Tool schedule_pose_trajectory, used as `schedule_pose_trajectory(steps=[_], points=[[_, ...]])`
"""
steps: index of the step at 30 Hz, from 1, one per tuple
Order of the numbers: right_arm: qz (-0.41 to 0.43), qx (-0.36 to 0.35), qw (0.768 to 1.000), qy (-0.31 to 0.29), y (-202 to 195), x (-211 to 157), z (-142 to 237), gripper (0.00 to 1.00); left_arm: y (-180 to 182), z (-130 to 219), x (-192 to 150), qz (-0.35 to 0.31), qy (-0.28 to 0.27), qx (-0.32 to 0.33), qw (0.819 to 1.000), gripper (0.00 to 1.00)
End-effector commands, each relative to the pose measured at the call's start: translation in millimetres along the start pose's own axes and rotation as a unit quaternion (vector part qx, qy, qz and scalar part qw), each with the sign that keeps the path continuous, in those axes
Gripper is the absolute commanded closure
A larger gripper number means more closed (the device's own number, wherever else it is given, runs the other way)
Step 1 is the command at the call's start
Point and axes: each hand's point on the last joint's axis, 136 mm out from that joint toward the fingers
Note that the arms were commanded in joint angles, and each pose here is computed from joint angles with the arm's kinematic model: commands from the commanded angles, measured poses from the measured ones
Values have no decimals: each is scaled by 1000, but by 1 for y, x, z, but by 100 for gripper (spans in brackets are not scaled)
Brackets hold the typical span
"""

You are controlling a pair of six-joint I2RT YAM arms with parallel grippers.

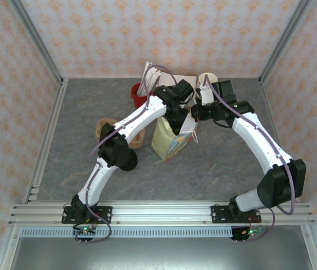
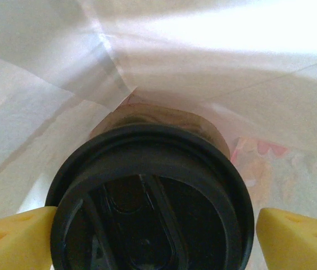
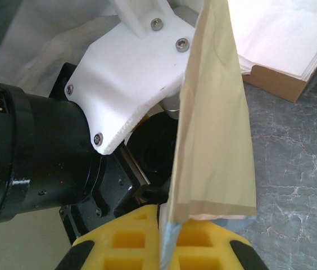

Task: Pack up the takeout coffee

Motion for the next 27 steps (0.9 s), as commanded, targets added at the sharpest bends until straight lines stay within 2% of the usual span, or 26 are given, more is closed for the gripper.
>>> schedule_pose_trajectory(steps=[1, 8, 13, 27], points=[[19, 15, 1000, -6, 12, 6, 1, 100, -4, 28, -2, 11, -6, -12, 1000, 9], [19, 13, 1000, -4, 11, 4, 1, 100, -3, 35, -2, 13, -10, -10, 1000, 7], [20, 14, 1000, -4, 11, 4, 1, 100, -2, 42, -3, 13, -12, -8, 1000, 0], [19, 9, 1000, -4, 9, 7, -1, 100, -3, 55, 3, 18, -31, -12, 999, 0]])
Point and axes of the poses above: each hand's point on the last joint's axis, 136 mm out from that joint toward the fingers, its own z axis back along the fingers, its own y axis along the line the jaws close on, x = y × z, and after that the axes turned 12 degrees about -z, right-handed
